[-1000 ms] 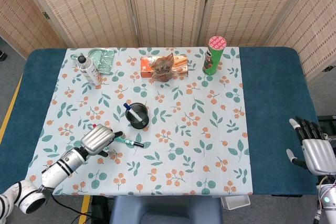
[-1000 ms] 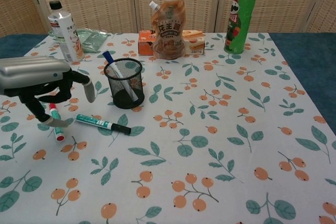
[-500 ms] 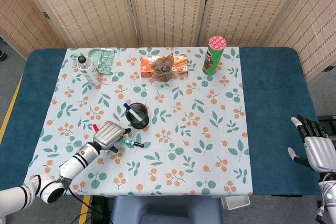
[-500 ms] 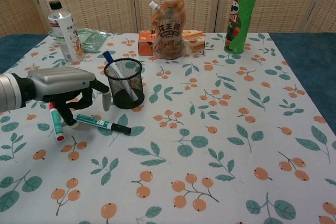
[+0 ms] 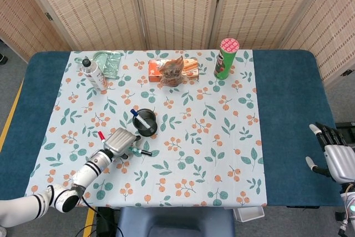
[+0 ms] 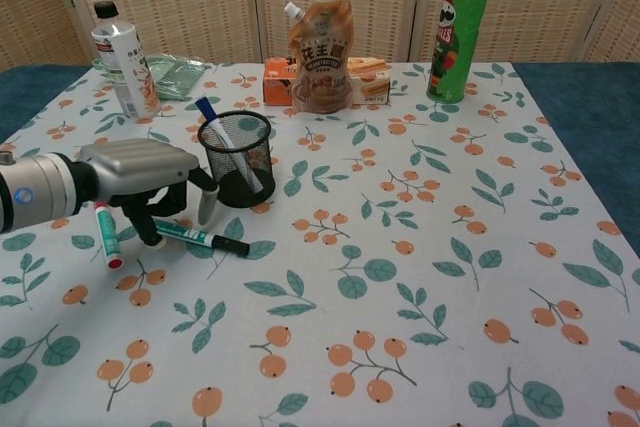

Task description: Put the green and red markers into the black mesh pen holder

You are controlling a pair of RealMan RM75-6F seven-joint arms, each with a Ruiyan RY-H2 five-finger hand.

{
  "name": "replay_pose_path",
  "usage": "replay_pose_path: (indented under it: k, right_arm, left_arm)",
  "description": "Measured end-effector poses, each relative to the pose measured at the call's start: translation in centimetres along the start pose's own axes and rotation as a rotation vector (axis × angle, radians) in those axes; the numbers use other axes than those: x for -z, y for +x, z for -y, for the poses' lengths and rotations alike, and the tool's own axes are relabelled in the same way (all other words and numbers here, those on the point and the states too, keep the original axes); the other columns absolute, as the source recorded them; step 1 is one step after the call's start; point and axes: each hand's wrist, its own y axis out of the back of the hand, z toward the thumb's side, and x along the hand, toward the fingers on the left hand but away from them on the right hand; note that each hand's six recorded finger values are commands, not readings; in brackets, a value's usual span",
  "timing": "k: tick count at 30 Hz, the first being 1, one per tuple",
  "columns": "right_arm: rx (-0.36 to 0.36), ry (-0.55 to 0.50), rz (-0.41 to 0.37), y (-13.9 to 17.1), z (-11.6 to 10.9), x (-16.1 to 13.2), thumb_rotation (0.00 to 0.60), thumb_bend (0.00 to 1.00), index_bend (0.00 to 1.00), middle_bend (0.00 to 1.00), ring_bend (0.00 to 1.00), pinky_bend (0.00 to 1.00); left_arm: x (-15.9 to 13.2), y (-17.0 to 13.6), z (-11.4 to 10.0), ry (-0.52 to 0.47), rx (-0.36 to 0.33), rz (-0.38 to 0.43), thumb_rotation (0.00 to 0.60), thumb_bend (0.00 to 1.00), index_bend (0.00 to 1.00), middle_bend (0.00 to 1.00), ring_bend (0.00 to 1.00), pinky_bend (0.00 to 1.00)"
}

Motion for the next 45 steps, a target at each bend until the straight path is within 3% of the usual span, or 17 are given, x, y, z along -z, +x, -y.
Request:
replay_pose_path:
  k: [17,31,38,45]
  right_arm:
    - [0.010,-0.003,-0.002,0.2,-0.3,0.1,0.600,0.35,0.03,0.00,0.00,0.00]
    - [0.017,0.005,-0.008,0.3,-0.3,-0.1,0.600,0.35,0.03,0.00,0.00,0.00]
    - [0.013,0.003,-0.008,0.3,-0.2,-0.1,0.600,0.35,0.03,0.00,0.00,0.00]
    - [0.001,0.006,-0.016,0.1,0.1,-0.3,0.600,0.35,0.03,0.00,0.00,0.00]
  left_arm:
    - [-0.8,0.7,0.5,0.022,0.034,0.005,0.600,0.36,0.55,0.95,0.67,0.84]
    - [-1.1,-0.2,-0.4,-0.031,-0.004,-0.001,0.600,0.37,0.60,0.96,0.67,0.84]
    - [-1.1,-2.6,-3.6,-0.227,-0.059,-0.008,0.600,0.37,0.59,0.96,0.67,0.84]
    - [0.2,-4.5,-9.7,-0.655,-0.199,-0.051,0.600,0.37,0.60,0.97,0.68,0.85]
